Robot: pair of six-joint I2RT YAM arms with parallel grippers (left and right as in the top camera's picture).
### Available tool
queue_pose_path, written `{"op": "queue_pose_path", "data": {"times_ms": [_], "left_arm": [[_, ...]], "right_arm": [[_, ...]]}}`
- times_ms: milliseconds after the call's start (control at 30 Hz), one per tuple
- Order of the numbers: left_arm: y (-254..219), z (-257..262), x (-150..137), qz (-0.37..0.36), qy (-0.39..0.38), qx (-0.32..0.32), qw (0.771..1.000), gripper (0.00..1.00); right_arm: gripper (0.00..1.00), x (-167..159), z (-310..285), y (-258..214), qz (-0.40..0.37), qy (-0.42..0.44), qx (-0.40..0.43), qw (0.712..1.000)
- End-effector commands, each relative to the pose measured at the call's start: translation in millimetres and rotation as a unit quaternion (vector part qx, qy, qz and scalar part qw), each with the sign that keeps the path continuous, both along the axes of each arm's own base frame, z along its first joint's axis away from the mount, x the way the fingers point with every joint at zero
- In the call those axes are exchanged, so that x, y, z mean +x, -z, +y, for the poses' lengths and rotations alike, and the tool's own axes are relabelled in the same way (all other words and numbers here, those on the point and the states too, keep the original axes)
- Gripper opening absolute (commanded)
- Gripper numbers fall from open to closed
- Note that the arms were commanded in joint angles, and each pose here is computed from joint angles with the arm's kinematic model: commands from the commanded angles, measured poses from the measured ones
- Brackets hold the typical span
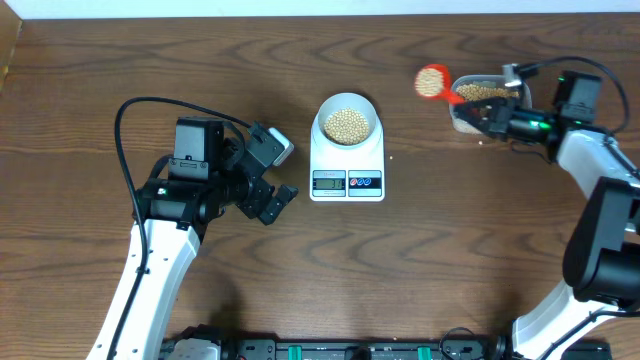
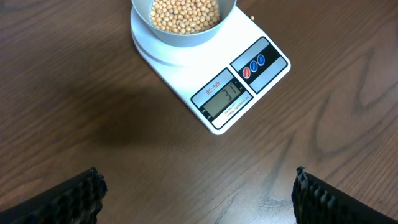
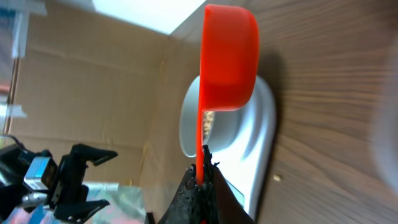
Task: Scoop item into bowl and weigh 50g on scale
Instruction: 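Carry the filled scoop left over the white bowl with the right gripper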
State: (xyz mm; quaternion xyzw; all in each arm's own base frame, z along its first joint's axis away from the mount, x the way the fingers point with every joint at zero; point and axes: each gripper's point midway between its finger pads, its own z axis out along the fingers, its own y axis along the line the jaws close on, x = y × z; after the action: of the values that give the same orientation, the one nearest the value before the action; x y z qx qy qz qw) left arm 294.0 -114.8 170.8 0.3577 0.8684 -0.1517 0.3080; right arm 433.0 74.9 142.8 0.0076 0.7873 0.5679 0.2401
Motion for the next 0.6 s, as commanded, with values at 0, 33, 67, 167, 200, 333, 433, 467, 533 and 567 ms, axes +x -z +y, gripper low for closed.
{"op": "queue_pose_path", "data": {"times_ms": [0, 33, 67, 167, 200, 333, 433, 467, 533, 567], "left_arm": [[-9, 1, 4, -0.015, 0.002, 0.005, 1.0, 0.98], [-9, 1, 4, -0.015, 0.002, 0.005, 1.0, 0.98], [-9, 1, 4, -0.015, 0.002, 0.005, 1.0, 0.98], [-9, 1, 4, -0.015, 0.002, 0.005, 1.0, 0.98], [-9, 1, 4, -0.015, 0.002, 0.005, 1.0, 0.98], [-9, 1, 4, -0.015, 0.002, 0.005, 1.0, 0.98], [-9, 1, 4, -0.015, 0.002, 0.005, 1.0, 0.98], [-9, 1, 4, -0.015, 0.002, 0.005, 1.0, 0.98], [-9, 1, 4, -0.015, 0.002, 0.005, 1.0, 0.98], [-9, 1, 4, -0.015, 0.002, 0.005, 1.0, 0.98]], "right_arm": [[0.01, -6, 32, -6, 0.014, -0.038, 0.024, 0.999], [0.01, -7, 40, -8, 0.011, -0.046, 0.024, 0.999], [0.01, -8, 46, -9, 0.01, -0.053, 0.025, 0.998], [0.01, -11, 66, -11, 0.004, -0.075, 0.026, 0.997], [0.01, -12, 72, -12, 0.002, -0.081, 0.026, 0.996], [0.01, -19, 91, -12, -0.002, -0.104, 0.025, 0.994], [0.01, -21, 102, -14, -0.022, -0.12, 0.021, 0.992], [0.01, -22, 105, -15, -0.034, -0.125, 0.018, 0.991], [0.01, -24, 111, -16, -0.055, -0.135, 0.013, 0.989], [0.01, -25, 113, -16, -0.063, -0.139, 0.011, 0.988]]}}
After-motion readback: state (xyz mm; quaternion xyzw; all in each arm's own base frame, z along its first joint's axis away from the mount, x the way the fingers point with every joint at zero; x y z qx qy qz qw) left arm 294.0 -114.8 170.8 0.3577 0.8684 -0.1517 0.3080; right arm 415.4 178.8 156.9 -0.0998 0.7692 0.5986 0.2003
